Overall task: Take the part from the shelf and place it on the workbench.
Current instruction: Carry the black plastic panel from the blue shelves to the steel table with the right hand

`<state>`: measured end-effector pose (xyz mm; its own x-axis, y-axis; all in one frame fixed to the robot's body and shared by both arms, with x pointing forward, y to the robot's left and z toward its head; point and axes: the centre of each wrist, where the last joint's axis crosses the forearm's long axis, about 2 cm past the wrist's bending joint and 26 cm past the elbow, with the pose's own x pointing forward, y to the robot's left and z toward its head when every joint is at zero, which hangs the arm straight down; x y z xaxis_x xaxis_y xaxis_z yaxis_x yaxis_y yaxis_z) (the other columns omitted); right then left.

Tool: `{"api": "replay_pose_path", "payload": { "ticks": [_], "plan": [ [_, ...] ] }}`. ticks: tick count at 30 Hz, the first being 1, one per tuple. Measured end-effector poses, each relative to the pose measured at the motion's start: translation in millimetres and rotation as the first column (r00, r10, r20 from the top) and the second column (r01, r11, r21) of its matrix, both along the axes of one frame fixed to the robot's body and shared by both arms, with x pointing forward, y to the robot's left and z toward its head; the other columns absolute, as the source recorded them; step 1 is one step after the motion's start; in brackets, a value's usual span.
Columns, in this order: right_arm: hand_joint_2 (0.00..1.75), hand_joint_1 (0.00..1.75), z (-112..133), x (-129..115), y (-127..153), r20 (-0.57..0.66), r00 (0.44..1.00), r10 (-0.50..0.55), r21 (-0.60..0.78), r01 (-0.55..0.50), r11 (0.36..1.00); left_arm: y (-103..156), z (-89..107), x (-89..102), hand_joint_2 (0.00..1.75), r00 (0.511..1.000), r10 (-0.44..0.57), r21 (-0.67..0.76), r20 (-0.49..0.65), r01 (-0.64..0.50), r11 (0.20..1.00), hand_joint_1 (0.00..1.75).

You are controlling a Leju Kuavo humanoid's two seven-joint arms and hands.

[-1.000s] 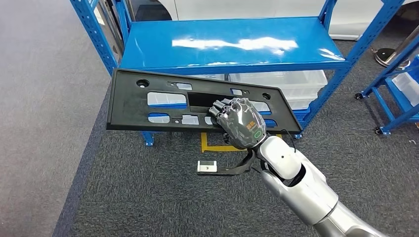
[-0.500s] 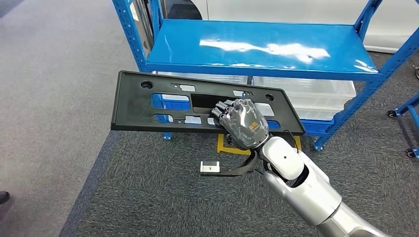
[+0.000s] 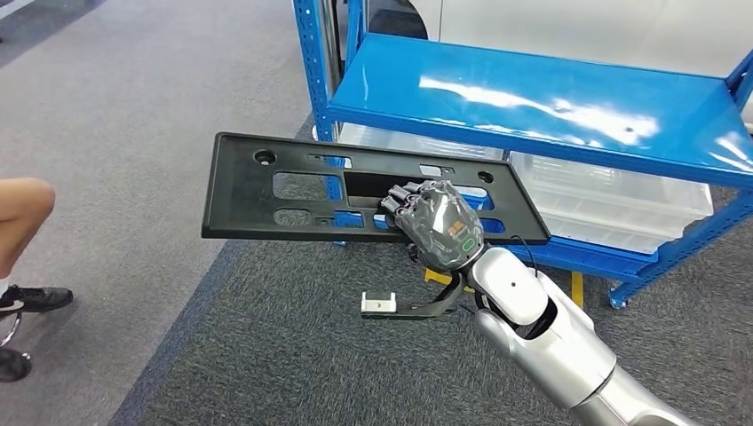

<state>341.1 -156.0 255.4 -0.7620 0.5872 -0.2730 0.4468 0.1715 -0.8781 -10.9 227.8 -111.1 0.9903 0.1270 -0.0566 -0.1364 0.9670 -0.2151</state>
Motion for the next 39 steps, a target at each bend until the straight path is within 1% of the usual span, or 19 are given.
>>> {"api": "replay_pose_path", "payload": {
  "ticks": [6, 14, 19, 28, 39],
  "plan": [
    [1.75, 1.75, 3.2, -2.8, 20.3, -0.009, 1.000, 0.018, 0.019, -0.018, 1.000, 0.7, -0.1, -3.5, 1.75, 1.000, 0.003, 0.000, -0.008, -0.003, 1.000, 0.00],
    [1.75, 1.75, 0.4, -4.3, 31.3, -0.014, 0.999, 0.029, 0.017, -0.029, 0.999, 2.4, -0.3, -5.4, 1.75, 1.000, -0.006, 0.006, -0.005, 0.006, 1.000, 0.00],
    [1.75, 1.75, 2.0, -4.5, 35.5, -0.012, 0.999, 0.034, 0.023, -0.034, 0.999, 3.0, -0.4, -8.4, 1.75, 1.000, -0.018, 0.007, 0.001, 0.018, 1.000, 0.00],
    [1.75, 1.75, -3.5, -4.8, 36.3, -0.021, 0.999, 0.035, 0.008, -0.035, 0.999, 2.2, -0.3, -4.6, 1.75, 1.000, -0.029, 0.004, 0.012, 0.029, 1.000, 0.00],
    [1.75, 1.75, 0.2, -3.6, 42.2, -0.014, 0.999, 0.045, 0.003, -0.045, 0.999, 4.6, -0.5, -4.5, 1.75, 1.000, -0.027, 0.002, 0.012, 0.027, 1.000, 0.00]
  ]
}}
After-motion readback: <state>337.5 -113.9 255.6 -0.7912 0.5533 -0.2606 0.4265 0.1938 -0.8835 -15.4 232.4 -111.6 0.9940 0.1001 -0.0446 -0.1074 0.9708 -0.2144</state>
